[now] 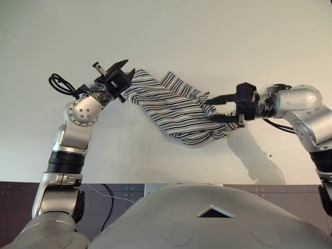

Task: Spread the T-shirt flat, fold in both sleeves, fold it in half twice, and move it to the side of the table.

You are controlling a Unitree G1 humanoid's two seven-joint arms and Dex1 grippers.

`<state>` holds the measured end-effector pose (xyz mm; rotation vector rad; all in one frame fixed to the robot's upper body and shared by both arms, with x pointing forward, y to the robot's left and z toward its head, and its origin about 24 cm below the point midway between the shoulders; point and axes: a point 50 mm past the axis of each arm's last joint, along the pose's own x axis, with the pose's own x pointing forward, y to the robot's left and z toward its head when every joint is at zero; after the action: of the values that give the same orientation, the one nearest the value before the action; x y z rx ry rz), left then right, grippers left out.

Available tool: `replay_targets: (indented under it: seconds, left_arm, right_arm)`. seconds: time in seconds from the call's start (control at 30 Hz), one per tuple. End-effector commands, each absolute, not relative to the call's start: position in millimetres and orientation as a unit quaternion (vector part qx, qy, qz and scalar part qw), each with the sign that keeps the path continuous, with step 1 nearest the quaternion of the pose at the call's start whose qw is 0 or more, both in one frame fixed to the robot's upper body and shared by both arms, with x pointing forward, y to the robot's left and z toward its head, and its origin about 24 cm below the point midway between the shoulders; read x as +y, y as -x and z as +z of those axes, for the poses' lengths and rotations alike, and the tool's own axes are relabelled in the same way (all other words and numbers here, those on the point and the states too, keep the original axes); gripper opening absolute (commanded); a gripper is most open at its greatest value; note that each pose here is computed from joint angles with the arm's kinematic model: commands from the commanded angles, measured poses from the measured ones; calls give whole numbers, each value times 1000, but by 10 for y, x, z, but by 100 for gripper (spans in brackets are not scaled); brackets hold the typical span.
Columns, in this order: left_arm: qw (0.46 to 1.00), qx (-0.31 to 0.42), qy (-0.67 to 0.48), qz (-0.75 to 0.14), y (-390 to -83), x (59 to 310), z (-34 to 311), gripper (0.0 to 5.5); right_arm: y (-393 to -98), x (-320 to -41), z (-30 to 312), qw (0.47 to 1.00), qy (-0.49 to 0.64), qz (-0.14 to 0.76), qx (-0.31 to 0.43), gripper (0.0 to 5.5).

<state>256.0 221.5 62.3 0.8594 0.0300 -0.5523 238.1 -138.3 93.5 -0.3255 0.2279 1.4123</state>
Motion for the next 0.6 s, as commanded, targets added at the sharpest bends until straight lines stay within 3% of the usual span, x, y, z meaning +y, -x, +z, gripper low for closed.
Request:
replay_targets:
  seconds: [0.03, 0.23, 0.43, 0.6]
  left_arm:
    - [873, -24, -392, -288, -2610, 2005, 802, 135]
    - [842, -42, -353, -406, -2303, 1437, 773, 135]
    - [809, -27, -365, -461, -2187, 1282, 654, 135]
    - [779, 10, -364, -510, -2026, 1298, 515, 135]
  right_arm:
    - [-2737, -1367, 852, 788, 221, 569, 77, 194]
    - [-2862, -1527, 513, 773, 283, 556, 112, 194]
    - [-2863, -1437, 358, 763, 265, 576, 127, 194]
    - [-2892, -1378, 386, 758, 270, 583, 114, 194]
